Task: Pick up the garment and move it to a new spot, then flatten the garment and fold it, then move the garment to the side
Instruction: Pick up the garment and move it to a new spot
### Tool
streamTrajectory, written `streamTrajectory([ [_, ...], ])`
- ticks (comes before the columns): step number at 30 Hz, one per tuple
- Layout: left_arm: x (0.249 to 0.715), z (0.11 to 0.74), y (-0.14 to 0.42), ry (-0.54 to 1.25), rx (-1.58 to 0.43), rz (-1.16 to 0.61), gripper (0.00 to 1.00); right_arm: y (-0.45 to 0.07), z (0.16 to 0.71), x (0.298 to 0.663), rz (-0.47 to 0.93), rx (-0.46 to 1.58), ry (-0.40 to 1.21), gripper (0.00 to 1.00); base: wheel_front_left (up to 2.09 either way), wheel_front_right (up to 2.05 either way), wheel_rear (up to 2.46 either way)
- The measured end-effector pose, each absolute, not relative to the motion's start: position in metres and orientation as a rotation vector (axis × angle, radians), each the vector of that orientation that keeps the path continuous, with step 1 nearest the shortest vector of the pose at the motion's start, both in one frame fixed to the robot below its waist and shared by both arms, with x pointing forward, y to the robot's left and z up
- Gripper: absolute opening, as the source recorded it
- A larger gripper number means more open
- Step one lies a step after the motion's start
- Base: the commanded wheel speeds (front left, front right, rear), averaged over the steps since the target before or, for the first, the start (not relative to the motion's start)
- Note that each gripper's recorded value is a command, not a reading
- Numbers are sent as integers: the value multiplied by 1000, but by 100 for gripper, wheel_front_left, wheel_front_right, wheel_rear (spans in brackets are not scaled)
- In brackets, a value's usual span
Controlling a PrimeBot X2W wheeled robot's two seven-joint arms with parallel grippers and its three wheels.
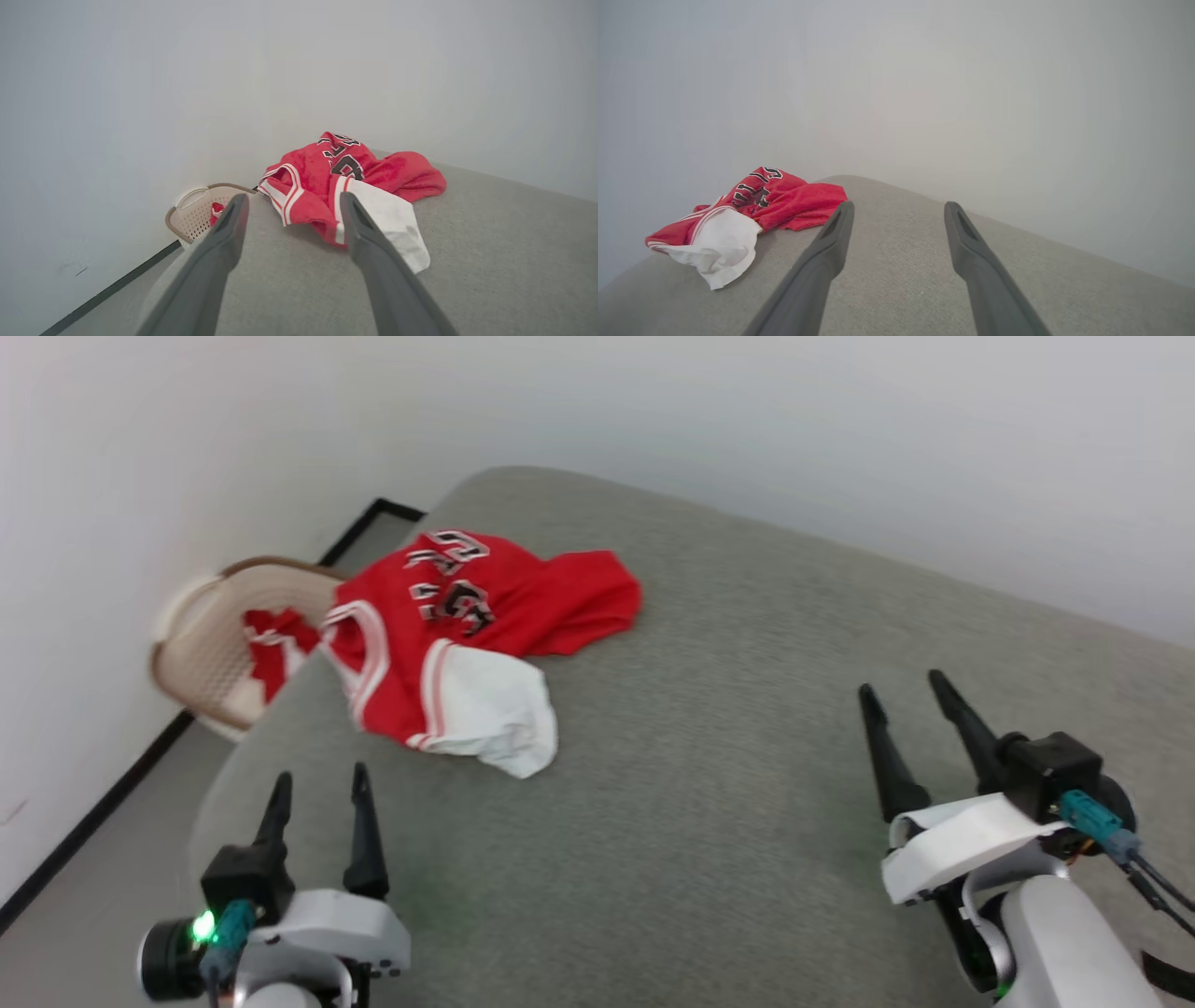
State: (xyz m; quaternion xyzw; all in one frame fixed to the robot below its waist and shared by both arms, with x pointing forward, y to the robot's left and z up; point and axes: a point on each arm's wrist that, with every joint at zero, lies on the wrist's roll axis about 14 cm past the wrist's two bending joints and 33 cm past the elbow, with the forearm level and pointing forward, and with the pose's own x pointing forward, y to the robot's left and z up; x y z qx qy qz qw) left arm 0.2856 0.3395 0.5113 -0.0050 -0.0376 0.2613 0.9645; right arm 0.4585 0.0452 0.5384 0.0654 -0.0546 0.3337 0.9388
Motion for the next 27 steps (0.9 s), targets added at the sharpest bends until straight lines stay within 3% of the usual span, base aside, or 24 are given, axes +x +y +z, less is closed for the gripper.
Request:
streamTrajectory([
  [8,233,507,366,-77,-28,686,100,110,548,438,850,160,-118,100,0,0,0],
  [15,225,507,368,-77,-29,715,100,124,545,434,886,174,-104,100,0,0,0],
  [20,236,504,359,-68,-31,662,100,120,547,435,875,188,-102,100,0,0,0],
  [27,284,535,360,-112,66,502,100,115,544,425,879,199,-96,100,0,0,0],
])
